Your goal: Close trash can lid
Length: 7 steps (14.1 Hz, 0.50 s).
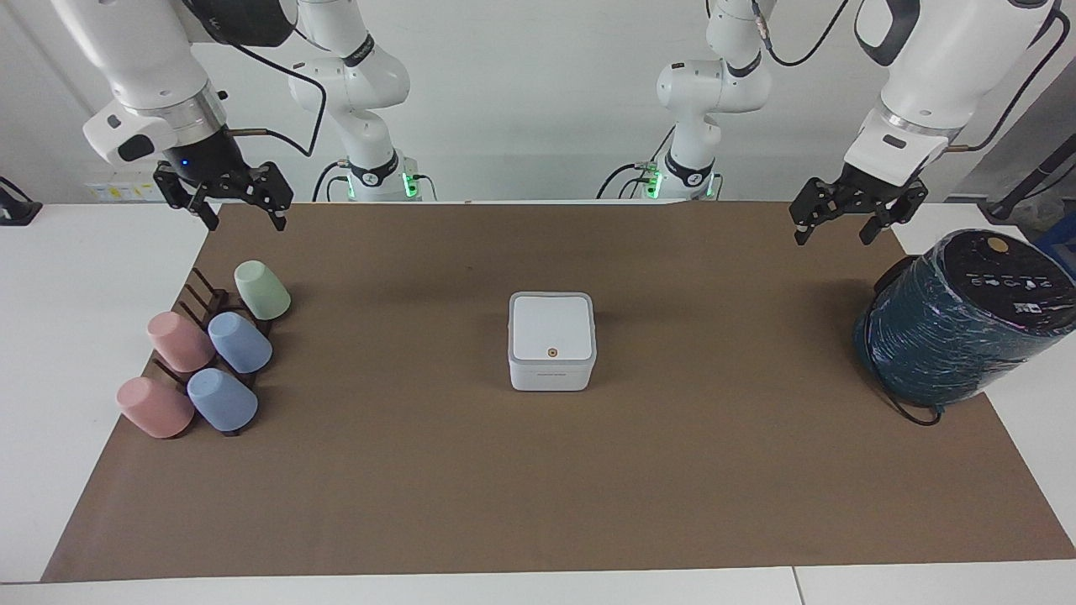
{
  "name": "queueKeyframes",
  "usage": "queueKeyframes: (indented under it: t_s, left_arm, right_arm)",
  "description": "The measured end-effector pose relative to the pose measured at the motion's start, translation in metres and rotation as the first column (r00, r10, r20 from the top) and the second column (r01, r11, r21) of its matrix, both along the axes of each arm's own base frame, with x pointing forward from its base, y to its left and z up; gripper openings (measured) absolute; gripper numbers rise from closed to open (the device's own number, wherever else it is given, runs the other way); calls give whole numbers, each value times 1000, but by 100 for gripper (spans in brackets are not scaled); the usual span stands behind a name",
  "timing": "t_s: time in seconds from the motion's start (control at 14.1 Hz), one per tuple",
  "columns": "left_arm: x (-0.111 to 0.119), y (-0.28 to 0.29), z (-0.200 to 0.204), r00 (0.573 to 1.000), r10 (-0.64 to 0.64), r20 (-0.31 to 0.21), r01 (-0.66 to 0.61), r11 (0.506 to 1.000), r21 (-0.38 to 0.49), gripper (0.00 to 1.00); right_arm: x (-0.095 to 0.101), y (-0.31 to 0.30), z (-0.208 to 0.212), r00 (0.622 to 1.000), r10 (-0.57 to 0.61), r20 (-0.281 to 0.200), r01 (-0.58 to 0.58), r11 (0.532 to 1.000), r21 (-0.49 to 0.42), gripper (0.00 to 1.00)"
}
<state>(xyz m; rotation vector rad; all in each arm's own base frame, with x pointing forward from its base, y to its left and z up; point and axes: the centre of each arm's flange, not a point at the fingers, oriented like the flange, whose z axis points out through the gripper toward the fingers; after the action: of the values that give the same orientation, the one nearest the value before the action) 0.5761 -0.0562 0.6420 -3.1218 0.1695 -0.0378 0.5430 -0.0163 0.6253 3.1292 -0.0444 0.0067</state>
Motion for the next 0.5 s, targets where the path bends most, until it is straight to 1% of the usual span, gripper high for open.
queueKeyframes:
  t_s: [0.5]
  left_arm:
    - [1, 5, 7, 999, -15, 34, 15, 1000, -2, 100]
  right_arm:
    - [0, 0, 0, 1000, 0, 0, 0, 1000, 0, 100]
